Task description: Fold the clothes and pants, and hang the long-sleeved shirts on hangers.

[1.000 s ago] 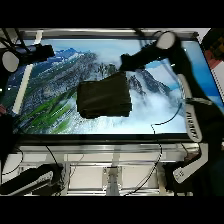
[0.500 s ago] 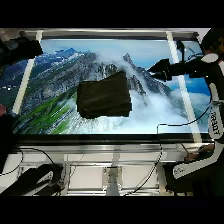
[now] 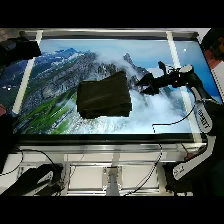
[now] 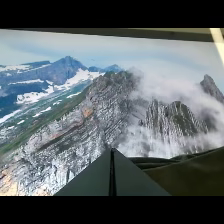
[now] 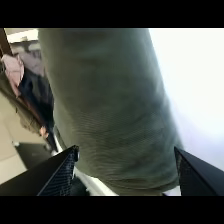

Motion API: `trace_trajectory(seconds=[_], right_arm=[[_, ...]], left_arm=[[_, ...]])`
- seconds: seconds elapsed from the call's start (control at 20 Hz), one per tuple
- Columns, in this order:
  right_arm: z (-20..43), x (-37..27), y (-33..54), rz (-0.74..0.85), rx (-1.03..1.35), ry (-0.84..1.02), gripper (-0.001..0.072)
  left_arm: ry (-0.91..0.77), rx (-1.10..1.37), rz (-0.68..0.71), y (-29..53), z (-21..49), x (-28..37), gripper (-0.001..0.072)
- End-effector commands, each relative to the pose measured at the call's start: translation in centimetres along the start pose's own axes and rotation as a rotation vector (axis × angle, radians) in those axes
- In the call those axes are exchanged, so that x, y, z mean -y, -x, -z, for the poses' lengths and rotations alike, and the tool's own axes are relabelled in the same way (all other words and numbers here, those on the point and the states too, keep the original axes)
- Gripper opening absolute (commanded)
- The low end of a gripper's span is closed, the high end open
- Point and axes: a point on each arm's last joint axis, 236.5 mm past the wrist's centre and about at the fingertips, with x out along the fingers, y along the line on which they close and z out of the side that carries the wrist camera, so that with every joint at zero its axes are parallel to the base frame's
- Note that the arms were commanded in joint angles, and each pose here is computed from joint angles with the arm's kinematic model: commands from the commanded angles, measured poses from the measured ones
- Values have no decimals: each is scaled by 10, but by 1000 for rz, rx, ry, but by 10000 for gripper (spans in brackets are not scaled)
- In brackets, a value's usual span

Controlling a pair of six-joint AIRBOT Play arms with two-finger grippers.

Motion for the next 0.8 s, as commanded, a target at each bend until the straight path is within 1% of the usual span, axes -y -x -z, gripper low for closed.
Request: trace_trajectory(seconds=[0.0,0.2,0.4,0.75], right_arm=[[17,-8,-27,-20,-80,-36,706],[34,-9,-54,9,-148,-14,706],[33,6,-64,47,-152,-15,706],[49,13,-93,67,-223,20,701]], left_arm=[[-11,0,1,0,0,0,8],[-29,-8,1,0,2,0,7],[-30,-48,-1,1,11,0,7],[-52,-52,-1,1,12,-1,7]])
